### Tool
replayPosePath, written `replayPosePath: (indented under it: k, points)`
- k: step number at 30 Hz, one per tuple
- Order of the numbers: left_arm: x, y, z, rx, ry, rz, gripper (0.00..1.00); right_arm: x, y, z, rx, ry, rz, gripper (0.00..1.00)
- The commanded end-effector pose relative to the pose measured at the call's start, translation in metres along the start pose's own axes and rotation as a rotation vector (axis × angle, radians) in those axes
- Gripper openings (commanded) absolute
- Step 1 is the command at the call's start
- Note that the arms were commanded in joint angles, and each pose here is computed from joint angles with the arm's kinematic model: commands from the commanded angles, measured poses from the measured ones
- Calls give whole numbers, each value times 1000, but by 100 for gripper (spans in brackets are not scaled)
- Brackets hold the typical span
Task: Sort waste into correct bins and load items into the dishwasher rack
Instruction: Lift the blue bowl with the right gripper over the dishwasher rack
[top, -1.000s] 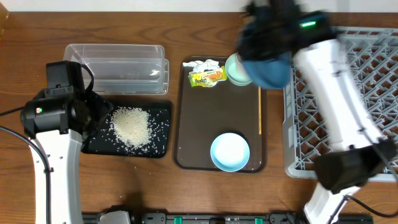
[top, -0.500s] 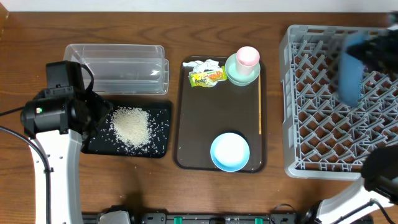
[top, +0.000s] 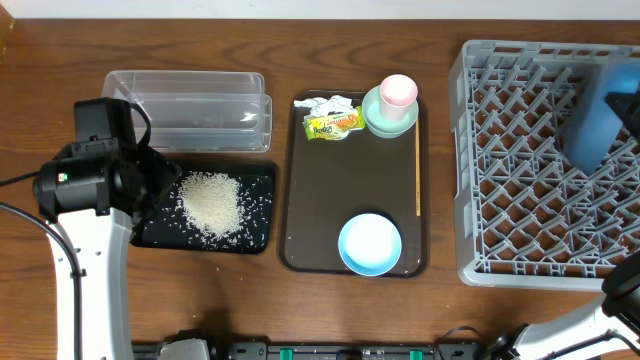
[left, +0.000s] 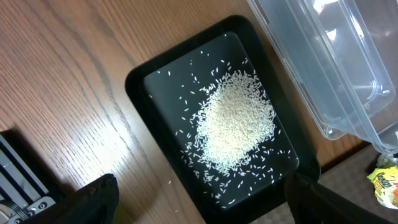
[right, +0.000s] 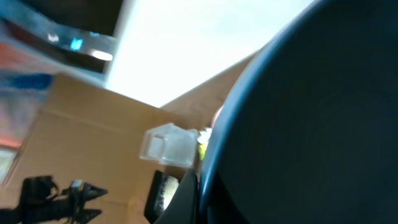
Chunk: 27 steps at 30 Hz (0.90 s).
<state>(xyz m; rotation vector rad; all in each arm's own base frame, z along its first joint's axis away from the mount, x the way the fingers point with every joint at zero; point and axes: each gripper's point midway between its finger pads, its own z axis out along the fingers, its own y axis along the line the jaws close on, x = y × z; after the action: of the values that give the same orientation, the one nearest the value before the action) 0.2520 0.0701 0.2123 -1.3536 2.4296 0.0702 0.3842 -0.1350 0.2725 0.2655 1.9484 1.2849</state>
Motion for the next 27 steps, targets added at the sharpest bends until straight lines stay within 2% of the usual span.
replayPosePath:
  k: [1,10,17,22,24,27]
  points:
    - [-4,0,-3,-1,-13,-14,88,-3,18,-1,-169,-73,0,1]
    - [-4,0,-3,-1,-13,-14,88,0,3,2,-136,-64,-7,1]
    - [-4,0,-3,-1,-13,-14,88,18,-59,-4,228,26,186,1]
    - [-4,0,-3,-1,-13,-14,88,18,-74,-25,353,-7,274,6]
    - [-4,0,-3,-1,-13,-14,88,17,-76,-38,411,-30,302,12]
    - [-4,0,-3,-1,-13,-15,88,21,-84,-61,554,-62,362,44]
